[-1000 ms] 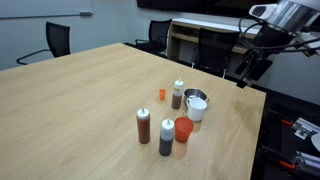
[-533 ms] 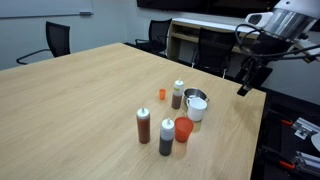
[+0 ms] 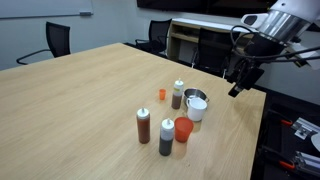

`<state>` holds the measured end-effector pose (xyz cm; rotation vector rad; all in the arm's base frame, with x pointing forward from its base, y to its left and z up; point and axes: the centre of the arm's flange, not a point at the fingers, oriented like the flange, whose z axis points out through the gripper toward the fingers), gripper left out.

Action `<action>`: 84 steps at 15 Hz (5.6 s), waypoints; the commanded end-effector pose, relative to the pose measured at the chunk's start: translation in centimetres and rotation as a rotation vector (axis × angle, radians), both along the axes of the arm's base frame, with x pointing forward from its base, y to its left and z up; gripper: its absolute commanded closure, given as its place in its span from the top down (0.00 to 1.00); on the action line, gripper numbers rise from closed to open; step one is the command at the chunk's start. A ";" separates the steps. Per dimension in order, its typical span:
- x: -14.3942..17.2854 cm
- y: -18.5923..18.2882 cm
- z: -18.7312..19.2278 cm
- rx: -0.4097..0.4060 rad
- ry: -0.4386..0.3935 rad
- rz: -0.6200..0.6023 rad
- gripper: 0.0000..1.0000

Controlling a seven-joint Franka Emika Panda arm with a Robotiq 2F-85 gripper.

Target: Pick up the orange cup from the table, pour its contents in the silver pot and put the orange cup back on the table.

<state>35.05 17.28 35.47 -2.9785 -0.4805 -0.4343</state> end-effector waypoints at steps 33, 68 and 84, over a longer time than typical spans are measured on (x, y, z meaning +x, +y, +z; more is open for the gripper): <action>3.0 9.1 -16.6 -0.025 -0.029 0.056 1.00; 7.2 8.1 -21.8 0.133 -0.104 0.051 1.00; 8.8 7.5 -22.3 0.115 -0.114 0.043 0.00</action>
